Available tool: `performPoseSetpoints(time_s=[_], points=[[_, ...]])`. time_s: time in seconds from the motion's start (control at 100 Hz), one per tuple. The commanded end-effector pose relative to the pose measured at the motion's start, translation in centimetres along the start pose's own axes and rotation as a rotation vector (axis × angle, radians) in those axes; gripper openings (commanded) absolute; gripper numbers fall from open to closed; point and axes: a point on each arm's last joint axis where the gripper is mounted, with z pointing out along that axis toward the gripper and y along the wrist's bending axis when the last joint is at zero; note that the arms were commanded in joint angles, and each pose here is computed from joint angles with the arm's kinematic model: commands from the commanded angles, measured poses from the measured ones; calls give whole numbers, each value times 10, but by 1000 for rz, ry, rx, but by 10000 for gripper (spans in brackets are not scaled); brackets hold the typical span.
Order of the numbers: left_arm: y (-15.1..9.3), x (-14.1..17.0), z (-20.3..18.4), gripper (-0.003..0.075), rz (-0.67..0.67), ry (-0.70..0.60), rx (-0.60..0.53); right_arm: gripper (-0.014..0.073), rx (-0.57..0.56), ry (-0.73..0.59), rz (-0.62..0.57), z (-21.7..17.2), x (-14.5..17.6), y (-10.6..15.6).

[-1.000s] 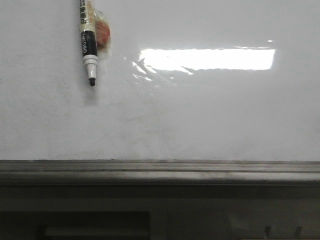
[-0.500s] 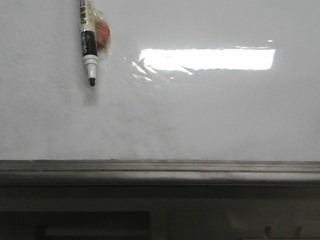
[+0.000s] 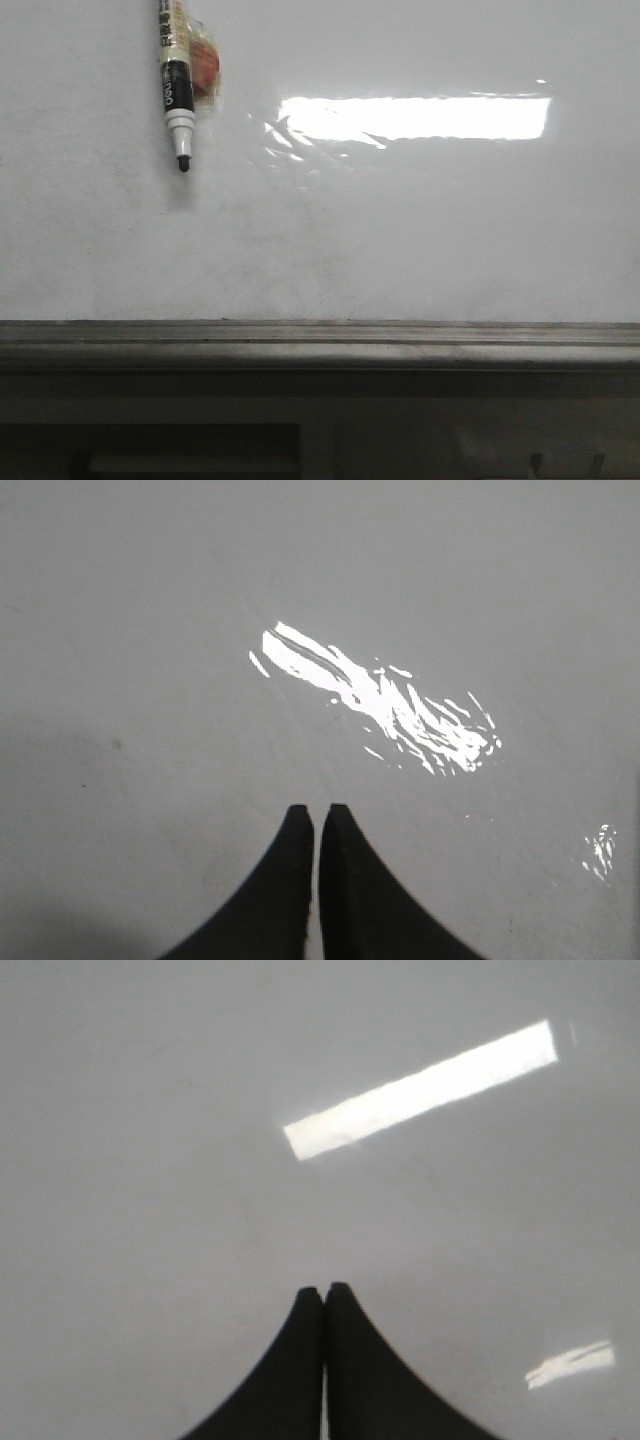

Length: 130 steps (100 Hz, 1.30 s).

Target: Write number 6 on whiteboard

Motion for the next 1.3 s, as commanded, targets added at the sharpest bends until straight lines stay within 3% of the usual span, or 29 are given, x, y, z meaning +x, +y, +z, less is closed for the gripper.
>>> performPoseSetpoints(time_s=[0.0, 0.15, 0.37, 0.6, 0.69, 0.82, 0.87, 0.93, 1.13, 1.29], points=[[-4, -8, -3, -20, -43, -54, 24, -63, -25, -56, 17, -3, -19, 8], [-34, -33, -1, -20, 34, 40, 86, -62, -72, 97, -49, -1, -42, 26], [-65, -60, 21, -20, 96, 256, 91, -66, -66, 395, -80, 31, -65, 42], [-76, -58, 43, -12, 181, 448, 140, -37, -89, 483, -131, 50, -80, 51], [-83, -54, 47, 69, 189, 480, 222, 105, -102, 483, -134, 50, -81, 52], [-88, -45, 57, 325, 210, 537, 301, 422, -110, 486, -128, 50, -81, 53], [-90, -41, 62, 430, 199, 562, 325, 479, -111, 486, -126, 50, -81, 53], [-93, -36, 68, 520, 203, 586, 356, 489, -111, 486, -124, 50, -81, 53], [-107, -18, 94, 470, 182, 668, 462, 489, -113, 480, -114, 50, -81, 54], [-125, -7, 118, 456, 202, 716, 478, 489, -113, 480, -114, 50, -81, 54]])
